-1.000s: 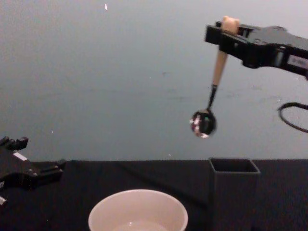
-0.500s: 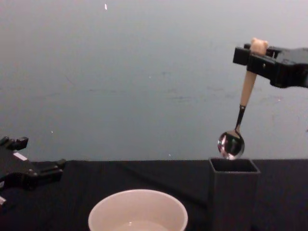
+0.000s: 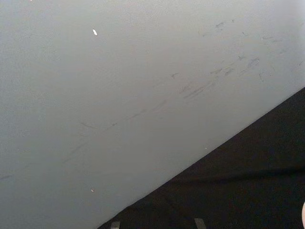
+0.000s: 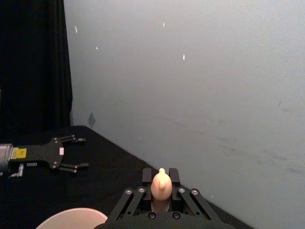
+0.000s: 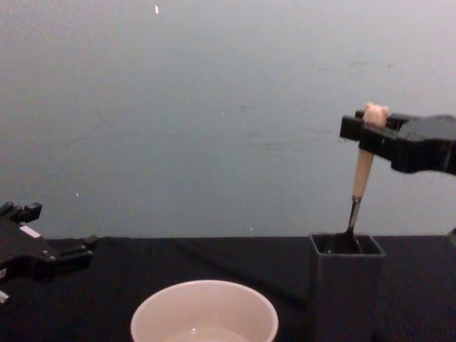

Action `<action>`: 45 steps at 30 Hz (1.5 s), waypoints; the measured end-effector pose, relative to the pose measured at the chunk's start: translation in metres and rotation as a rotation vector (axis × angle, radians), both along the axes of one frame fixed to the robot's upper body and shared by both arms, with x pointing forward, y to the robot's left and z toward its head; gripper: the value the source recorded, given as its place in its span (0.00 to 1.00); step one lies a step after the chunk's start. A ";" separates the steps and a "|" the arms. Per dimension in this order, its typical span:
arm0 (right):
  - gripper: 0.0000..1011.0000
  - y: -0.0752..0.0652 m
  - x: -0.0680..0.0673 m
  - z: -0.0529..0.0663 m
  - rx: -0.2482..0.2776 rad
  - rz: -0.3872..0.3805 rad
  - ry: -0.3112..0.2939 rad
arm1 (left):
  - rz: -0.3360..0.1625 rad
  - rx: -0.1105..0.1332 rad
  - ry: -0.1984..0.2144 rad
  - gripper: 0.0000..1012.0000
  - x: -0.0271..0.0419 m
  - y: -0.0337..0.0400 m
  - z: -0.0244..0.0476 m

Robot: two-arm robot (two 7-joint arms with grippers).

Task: Pick up the stirring spoon with one hand, stir inside the cup, then place it back in its original position.

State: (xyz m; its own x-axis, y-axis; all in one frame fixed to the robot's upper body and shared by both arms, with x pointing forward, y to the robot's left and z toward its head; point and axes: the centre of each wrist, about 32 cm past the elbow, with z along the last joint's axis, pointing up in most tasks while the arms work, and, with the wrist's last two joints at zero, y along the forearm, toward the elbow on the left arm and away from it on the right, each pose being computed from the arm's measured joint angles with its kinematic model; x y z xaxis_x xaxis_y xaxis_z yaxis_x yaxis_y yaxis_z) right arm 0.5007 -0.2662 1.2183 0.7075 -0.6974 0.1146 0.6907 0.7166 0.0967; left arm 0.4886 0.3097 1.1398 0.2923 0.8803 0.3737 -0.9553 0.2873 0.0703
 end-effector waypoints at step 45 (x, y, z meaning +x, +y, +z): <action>0.21 0.016 -0.004 -0.057 0.019 -0.112 0.190 | 0.000 0.000 0.000 0.99 0.0000 0.0000 0.0000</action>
